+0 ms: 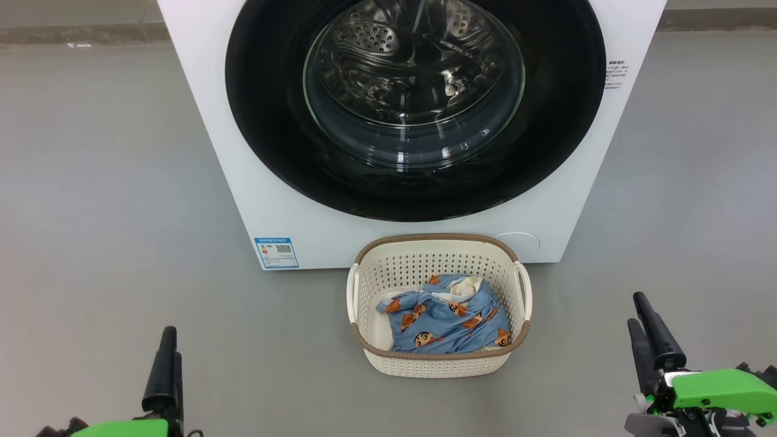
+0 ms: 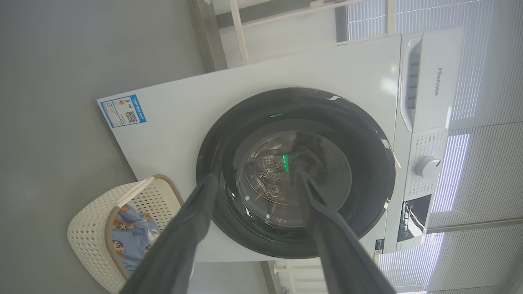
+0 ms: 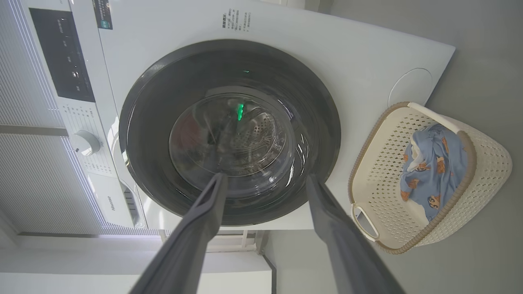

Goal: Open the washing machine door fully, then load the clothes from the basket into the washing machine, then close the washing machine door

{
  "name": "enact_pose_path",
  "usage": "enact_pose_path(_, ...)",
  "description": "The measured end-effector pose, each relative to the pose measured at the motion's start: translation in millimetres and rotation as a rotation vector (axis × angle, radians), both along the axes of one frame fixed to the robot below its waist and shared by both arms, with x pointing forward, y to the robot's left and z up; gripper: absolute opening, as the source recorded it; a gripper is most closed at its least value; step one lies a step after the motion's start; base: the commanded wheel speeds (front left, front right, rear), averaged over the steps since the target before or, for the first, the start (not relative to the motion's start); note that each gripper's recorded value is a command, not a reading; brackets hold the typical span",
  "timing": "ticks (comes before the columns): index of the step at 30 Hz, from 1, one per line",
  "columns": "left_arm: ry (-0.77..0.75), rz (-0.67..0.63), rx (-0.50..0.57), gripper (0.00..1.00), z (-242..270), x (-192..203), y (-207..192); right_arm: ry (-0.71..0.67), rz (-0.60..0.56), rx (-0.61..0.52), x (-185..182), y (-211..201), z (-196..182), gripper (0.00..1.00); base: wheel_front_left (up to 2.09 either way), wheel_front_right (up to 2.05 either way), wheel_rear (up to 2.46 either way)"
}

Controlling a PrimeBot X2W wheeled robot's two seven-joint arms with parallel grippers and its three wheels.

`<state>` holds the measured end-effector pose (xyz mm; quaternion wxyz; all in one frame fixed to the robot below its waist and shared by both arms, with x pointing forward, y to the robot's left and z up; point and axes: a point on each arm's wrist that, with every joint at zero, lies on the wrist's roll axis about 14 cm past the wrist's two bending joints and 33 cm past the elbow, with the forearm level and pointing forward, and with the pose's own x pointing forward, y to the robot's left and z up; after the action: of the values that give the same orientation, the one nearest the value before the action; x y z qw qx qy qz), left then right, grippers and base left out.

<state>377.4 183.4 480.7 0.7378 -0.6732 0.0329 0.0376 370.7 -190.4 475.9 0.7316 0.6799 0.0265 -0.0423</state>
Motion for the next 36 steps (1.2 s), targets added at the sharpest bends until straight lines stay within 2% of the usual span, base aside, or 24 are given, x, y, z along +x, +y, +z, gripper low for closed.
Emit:
enact_pose_path(21,-0.025,-0.018,0.358,1.0,8,5,0,-0.082,0.042,-0.381,8,1,22,1.0,0.0,0.0,0.0)
enact_pose_path(23,-0.03,-0.035,0.429,1.0,8,5,-4,-0.086,0.052,-0.452,8,1,22,1.0,0.0,0.0,0.0)
enact_pose_path(36,-0.046,-0.065,0.623,1.0,9,6,-11,-0.119,0.071,-0.66,12,3,29,1.0,0.0,0.0,0.0)
